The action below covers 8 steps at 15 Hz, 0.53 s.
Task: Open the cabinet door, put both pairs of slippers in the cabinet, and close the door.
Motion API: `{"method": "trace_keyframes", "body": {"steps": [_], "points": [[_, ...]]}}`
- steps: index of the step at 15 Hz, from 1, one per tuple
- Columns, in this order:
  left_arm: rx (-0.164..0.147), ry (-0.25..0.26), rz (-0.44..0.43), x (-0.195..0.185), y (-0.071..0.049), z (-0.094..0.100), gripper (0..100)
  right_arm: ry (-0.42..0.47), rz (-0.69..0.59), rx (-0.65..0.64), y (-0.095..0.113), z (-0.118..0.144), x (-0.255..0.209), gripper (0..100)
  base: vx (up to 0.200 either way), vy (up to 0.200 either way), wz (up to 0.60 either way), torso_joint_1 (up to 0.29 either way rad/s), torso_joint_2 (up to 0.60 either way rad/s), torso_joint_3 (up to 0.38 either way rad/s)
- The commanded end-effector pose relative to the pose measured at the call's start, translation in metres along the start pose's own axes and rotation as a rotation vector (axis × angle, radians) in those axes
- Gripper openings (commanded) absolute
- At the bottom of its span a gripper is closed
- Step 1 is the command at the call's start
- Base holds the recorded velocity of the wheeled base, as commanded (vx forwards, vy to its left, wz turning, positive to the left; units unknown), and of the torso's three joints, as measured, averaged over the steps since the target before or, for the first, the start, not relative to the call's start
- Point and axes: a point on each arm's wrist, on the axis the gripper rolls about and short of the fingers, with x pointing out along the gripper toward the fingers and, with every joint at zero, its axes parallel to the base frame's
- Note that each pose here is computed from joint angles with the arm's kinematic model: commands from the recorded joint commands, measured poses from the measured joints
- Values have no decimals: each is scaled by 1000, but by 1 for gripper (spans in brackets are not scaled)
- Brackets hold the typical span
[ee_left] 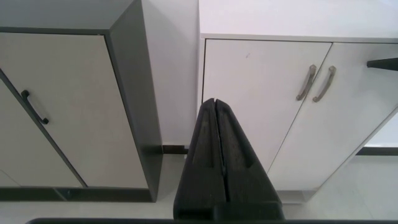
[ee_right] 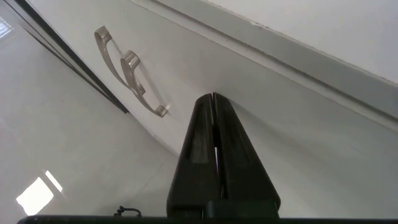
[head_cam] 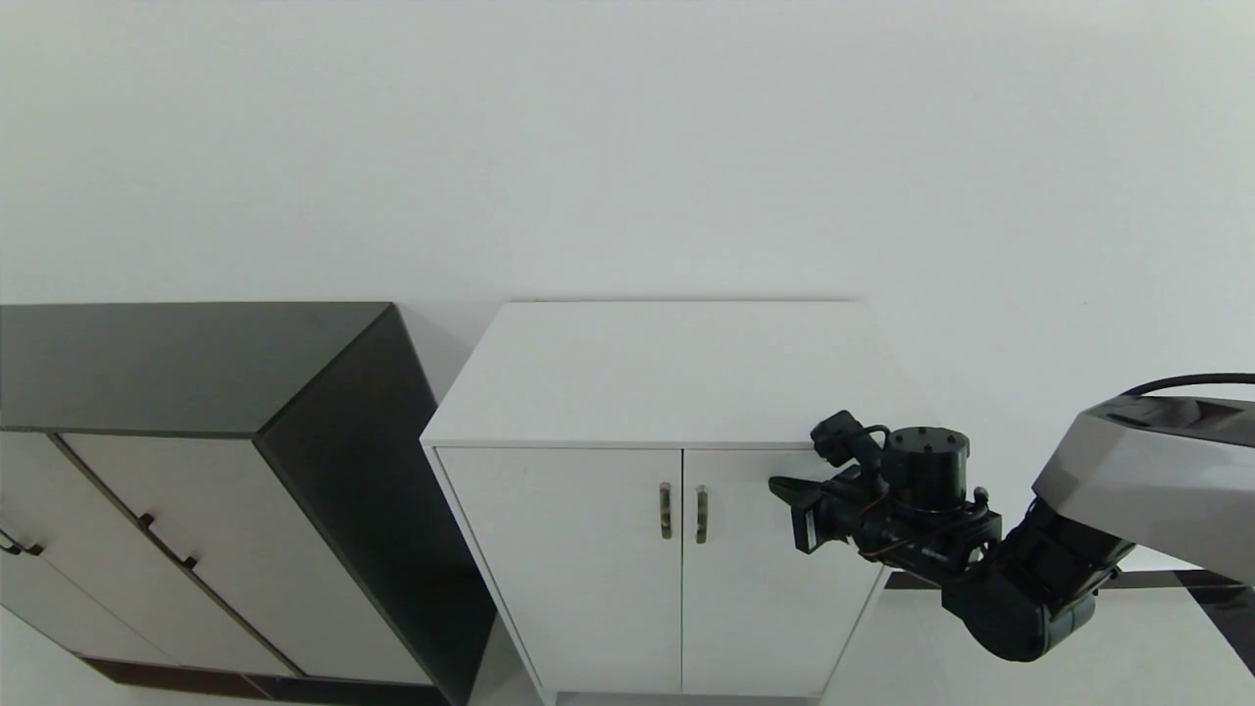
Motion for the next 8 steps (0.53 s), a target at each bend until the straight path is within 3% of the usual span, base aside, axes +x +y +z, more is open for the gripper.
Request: {"method": "trace_keyframes", "body": {"steps": [1, 8], "points": [[0, 0, 1, 0, 0, 0, 0, 1, -2, 0, -1, -1, 0, 0, 0, 0, 0, 0, 0, 0], [0, 1, 0, 0, 0, 0, 0, -2, -5, 0, -2, 0, 1, 0, 0, 0, 0, 0, 0, 0]]}}
